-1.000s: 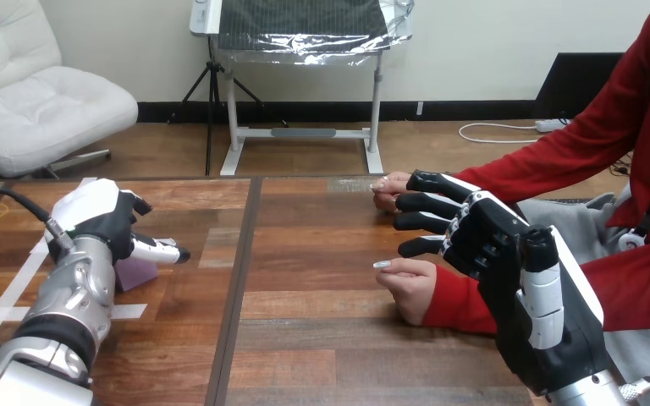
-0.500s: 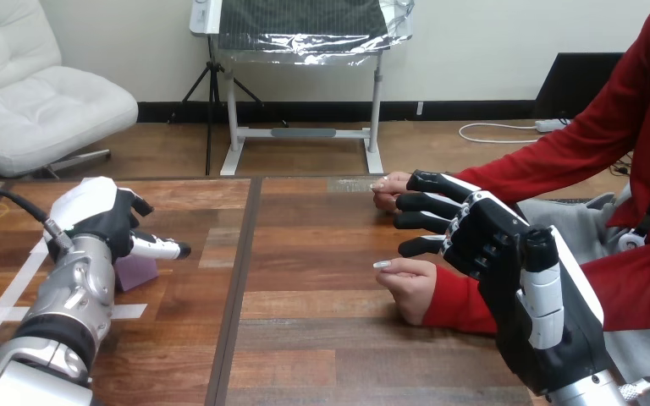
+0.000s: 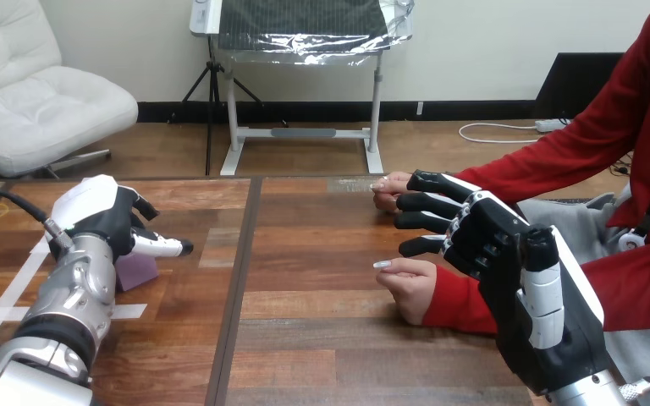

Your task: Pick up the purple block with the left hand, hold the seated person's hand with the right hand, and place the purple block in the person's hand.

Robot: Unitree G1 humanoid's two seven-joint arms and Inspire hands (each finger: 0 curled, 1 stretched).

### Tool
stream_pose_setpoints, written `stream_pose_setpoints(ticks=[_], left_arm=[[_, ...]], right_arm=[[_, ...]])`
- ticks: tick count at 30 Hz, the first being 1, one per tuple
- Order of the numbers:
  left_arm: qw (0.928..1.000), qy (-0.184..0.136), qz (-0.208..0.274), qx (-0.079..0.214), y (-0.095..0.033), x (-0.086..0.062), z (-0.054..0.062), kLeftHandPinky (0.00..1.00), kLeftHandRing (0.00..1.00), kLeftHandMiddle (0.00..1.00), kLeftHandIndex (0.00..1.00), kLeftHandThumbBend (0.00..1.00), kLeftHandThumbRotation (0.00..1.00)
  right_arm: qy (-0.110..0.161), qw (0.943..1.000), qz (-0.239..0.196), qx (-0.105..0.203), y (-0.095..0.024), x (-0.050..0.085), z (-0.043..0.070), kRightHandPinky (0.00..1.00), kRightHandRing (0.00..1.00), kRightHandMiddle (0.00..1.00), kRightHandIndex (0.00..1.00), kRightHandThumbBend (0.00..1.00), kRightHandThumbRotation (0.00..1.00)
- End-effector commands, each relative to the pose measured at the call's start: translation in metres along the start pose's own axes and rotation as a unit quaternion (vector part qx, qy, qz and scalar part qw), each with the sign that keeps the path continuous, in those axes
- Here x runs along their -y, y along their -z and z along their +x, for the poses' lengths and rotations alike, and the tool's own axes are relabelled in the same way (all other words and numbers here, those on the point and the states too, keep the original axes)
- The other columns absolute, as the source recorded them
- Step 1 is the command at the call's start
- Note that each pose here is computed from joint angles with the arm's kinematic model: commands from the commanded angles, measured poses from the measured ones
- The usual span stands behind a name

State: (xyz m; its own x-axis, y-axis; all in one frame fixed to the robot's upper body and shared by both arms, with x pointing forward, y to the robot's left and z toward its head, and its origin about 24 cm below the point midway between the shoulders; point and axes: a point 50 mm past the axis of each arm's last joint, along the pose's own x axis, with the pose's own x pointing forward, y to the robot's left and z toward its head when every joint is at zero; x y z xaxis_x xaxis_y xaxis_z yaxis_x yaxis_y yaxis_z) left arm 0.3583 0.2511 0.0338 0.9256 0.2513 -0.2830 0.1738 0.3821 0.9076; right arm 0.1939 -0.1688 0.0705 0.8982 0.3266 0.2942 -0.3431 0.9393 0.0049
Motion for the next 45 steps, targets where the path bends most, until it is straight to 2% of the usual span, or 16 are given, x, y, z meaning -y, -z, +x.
stream_pose_setpoints(ticks=[1,10,17,23,30,45], left_arm=[[0.9980,-0.050,-0.008,0.038,-0.0217,-0.0278,0.0056,0.64,0.69,0.69,0.69,0.77,0.34],[0.9978,-0.055,-0.007,0.036,-0.0214,-0.0281,0.0056,0.67,0.76,0.77,0.75,0.78,0.36],[0.9966,-0.072,-0.004,0.041,-0.0208,-0.0287,0.0050,0.68,0.79,0.81,0.78,0.81,0.35],[0.9968,-0.072,0.007,0.036,-0.0200,-0.0290,0.0053,0.76,0.84,0.85,0.82,0.83,0.36],[0.9962,-0.072,0.034,0.035,-0.0205,-0.0298,0.0056,0.82,0.88,0.89,0.86,0.82,0.43],[0.9957,-0.067,0.054,0.034,-0.0258,-0.0337,0.0071,0.86,0.90,0.91,0.88,0.81,0.53]], right_arm=[[-0.004,0.9991,0.001,0.042,-0.0112,-0.0010,0.0132,0.64,0.74,0.76,0.78,0.87,1.00],[-0.007,0.9991,0.001,0.043,-0.0111,-0.0009,0.0133,0.63,0.74,0.76,0.78,0.87,1.00],[-0.008,0.9991,-0.003,0.042,-0.0111,-0.0008,0.0132,0.63,0.74,0.76,0.79,0.87,1.00],[-0.010,0.9991,-0.002,0.042,-0.0110,-0.0007,0.0132,0.63,0.74,0.76,0.79,0.87,1.00],[-0.009,0.9991,-0.001,0.041,-0.0108,-0.0012,0.0129,0.63,0.74,0.76,0.79,0.87,1.00],[-0.010,0.9991,-0.003,0.040,-0.0108,-0.0013,0.0128,0.61,0.74,0.76,0.79,0.88,1.00]])
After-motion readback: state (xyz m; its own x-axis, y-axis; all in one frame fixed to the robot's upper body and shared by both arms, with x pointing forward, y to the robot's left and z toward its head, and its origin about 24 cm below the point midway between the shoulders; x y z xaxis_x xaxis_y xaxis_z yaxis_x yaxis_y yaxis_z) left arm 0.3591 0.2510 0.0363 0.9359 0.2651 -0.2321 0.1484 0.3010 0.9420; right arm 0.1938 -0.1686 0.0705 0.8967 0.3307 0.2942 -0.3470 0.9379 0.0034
